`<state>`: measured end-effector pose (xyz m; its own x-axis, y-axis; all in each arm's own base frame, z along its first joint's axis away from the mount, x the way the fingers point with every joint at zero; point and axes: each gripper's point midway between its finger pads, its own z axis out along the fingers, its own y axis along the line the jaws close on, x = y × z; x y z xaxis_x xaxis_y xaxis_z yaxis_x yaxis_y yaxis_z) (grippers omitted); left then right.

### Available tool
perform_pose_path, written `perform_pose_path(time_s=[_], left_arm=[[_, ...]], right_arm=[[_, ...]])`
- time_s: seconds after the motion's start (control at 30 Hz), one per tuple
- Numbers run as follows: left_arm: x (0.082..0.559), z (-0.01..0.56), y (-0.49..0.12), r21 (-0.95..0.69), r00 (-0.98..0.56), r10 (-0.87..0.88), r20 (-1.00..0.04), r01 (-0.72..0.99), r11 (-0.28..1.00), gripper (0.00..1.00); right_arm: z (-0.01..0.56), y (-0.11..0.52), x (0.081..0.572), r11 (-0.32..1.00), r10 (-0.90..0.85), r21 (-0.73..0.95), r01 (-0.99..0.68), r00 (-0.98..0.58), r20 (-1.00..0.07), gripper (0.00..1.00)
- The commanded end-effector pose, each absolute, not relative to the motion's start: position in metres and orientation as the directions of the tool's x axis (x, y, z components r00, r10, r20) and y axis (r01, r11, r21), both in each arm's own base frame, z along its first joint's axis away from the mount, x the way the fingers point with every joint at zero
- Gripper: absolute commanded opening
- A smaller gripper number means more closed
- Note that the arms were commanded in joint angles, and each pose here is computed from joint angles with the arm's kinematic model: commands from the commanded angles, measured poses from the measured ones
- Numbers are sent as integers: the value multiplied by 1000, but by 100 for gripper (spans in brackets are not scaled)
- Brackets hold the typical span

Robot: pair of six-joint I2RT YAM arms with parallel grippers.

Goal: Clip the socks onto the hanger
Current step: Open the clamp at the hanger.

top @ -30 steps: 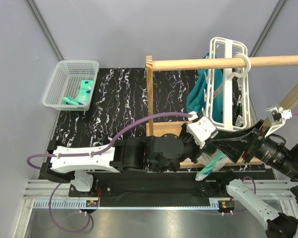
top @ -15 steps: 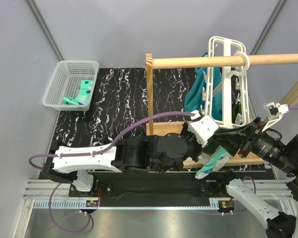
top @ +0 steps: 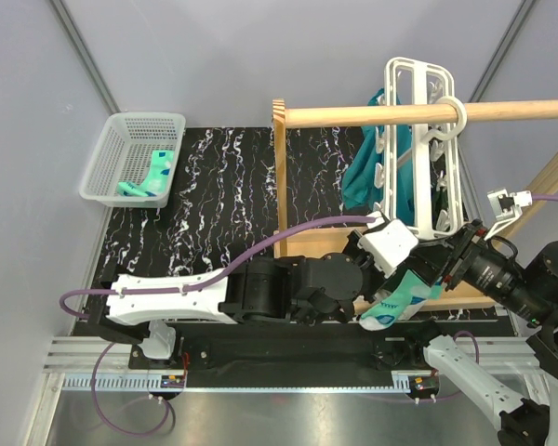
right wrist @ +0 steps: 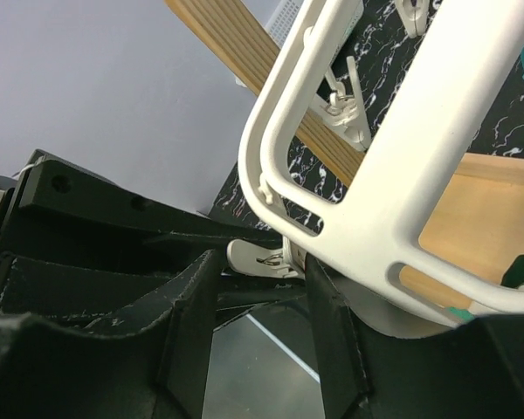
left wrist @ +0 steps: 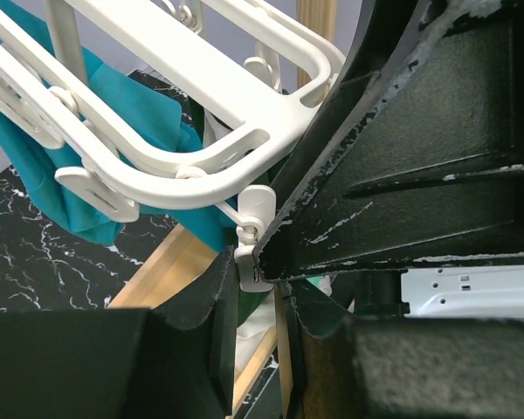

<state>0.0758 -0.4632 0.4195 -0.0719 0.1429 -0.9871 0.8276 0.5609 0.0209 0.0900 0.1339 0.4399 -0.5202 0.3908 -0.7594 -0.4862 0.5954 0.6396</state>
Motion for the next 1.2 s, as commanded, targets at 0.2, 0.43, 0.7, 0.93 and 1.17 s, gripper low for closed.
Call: perform_pose_path(time_s=[0.2, 0.43, 0.7, 0.93, 1.17], left_arm=[[39, 451, -484, -25, -59, 64, -996, 895, 445, 0], [40, 449, -484, -17, -59, 78, -995, 892, 451, 0], [41, 453, -475, -44, -65, 30, -997, 890, 454, 23], [50, 450, -448, -81, -80, -22, -997, 870, 486, 63], [48, 477, -396, -148, -79, -176, -981, 895, 422, 85]], right_arm=[[419, 143, 130, 650, 386, 637, -414, -541, -747, 52], [415, 143, 132, 656, 380, 631, -415, -541, -751, 45], [419, 140, 133, 651, 410, 635, -417, -511, -756, 10], [423, 133, 134, 662, 436, 633, -401, -481, -761, 0], [420, 131, 135, 667, 446, 632, -394, -468, -763, 0]])
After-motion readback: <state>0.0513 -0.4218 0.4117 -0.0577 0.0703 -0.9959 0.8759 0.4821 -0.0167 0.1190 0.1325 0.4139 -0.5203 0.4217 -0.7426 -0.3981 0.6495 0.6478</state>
